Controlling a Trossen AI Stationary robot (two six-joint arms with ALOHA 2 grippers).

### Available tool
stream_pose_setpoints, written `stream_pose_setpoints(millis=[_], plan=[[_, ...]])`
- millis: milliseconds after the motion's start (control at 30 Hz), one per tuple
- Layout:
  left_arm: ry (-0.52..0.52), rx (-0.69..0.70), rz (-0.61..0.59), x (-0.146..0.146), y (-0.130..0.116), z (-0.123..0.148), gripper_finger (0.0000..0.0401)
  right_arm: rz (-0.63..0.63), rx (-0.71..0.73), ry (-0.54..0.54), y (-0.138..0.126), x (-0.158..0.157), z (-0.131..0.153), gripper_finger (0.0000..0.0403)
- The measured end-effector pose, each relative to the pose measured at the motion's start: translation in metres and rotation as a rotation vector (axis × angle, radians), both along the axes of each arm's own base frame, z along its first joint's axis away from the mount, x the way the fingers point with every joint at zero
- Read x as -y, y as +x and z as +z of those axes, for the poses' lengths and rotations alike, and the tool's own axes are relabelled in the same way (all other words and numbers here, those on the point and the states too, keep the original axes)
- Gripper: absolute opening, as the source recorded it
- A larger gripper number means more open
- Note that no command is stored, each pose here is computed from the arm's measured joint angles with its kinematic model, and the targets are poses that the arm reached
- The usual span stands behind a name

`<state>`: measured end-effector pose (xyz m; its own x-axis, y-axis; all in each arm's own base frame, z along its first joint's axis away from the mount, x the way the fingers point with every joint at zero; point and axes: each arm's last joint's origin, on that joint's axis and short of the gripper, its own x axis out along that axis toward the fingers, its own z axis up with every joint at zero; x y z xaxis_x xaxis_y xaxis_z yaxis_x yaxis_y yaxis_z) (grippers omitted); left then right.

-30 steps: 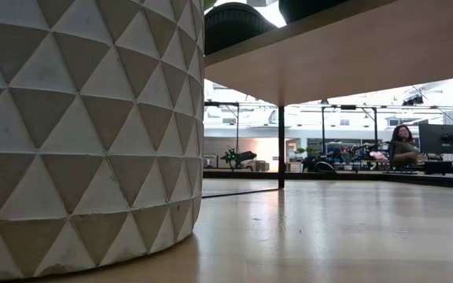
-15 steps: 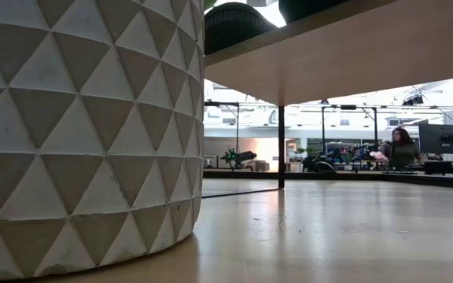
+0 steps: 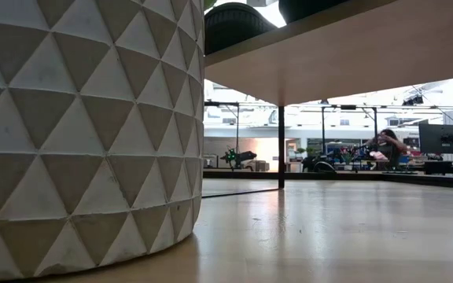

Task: Pick and place slides into the shelf
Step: Return to Home Position

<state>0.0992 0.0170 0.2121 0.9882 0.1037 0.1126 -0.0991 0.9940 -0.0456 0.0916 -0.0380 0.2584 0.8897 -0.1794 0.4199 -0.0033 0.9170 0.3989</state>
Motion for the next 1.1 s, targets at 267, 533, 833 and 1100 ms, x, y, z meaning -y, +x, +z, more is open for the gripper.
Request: stream_pose_setpoints(millis=[267, 533, 833, 1100], plan=[[-0.016, -0.028, -0.094, 0.005, -0.014, -0.006, 0.0000, -0.014, 0.047, -0.050, 0.001, 0.000, -0.023, 0.0000], [0.033, -0.089, -0.039, 0.004, -0.013, -0.012, 0.0000, 0.015, -0.051, -0.012, 0.007, 0.000, -0.045, 0.0000], [0.030, -0.235, -0.068, 0.005, -0.014, -0.026, 0.0000, 0.055, -0.375, -0.069, 0.014, 0.000, -0.082, 0.0000], [-0.018, -0.333, -0.078, 0.005, -0.015, -0.036, 0.0000, 0.059, -0.451, -0.237, 0.014, -0.001, -0.088, 0.0000]])
